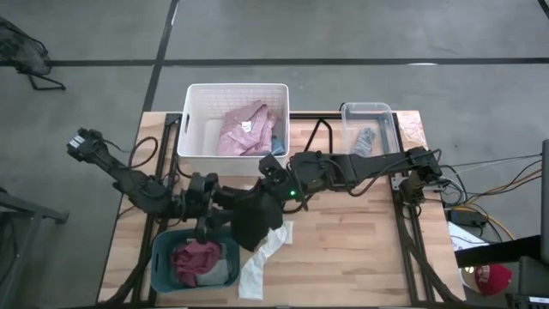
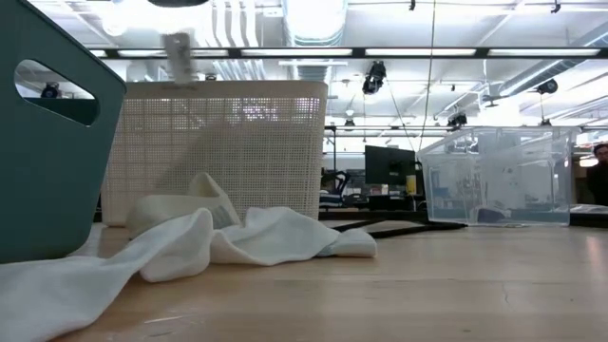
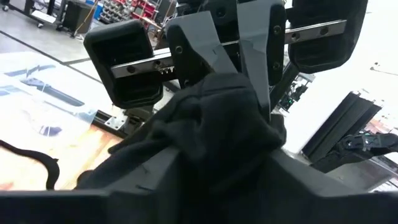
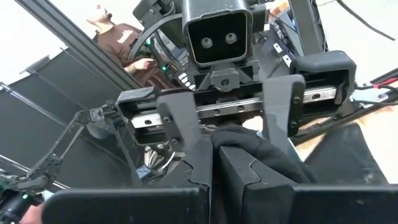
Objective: Pick & Place Cloths
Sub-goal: Put the black boxer into the blue bin
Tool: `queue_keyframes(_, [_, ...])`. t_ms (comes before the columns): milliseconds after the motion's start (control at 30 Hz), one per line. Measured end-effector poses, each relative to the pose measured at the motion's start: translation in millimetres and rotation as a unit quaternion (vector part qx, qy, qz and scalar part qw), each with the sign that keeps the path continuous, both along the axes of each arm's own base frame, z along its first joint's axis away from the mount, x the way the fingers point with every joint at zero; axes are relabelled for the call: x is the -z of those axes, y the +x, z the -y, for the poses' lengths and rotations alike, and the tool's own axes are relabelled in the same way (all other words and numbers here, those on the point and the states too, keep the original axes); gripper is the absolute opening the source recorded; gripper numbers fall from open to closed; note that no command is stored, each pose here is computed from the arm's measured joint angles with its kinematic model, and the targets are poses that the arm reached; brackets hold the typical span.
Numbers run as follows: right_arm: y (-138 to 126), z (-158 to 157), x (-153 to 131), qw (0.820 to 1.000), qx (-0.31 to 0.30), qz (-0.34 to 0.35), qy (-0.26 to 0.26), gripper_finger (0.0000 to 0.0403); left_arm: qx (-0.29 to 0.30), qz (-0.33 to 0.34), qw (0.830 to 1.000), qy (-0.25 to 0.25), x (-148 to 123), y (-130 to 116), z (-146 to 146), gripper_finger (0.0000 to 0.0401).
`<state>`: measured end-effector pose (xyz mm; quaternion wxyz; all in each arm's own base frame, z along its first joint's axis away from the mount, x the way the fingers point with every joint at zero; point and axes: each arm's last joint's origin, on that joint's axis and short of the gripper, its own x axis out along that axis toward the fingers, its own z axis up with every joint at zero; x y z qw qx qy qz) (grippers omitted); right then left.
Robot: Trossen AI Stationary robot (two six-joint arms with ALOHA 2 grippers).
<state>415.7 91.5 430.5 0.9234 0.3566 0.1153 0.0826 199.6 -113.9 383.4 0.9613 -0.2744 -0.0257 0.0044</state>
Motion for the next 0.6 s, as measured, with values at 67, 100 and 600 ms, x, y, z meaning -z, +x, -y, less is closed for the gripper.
queue_keyframes(67, [0, 0, 0, 1.0, 0.0, 0.0, 0.0, 0.0008, 0.0, 0.0, 1.0, 0.0, 0, 0, 0, 0.0157])
queue_keyframes(100, [0, 0, 0, 1.0, 0.0, 0.001, 0.0, 0.0008, 0.0, 0.0, 1.0, -0.001, 0, 0, 0, 0.0136])
queue_keyframes(600, [-2, 0, 14, 0.998, -0.002, -0.065, -0.021, 0.0061, 0.183, -0.086, 0.977, -0.072, 8, -17, 1, 0.0011])
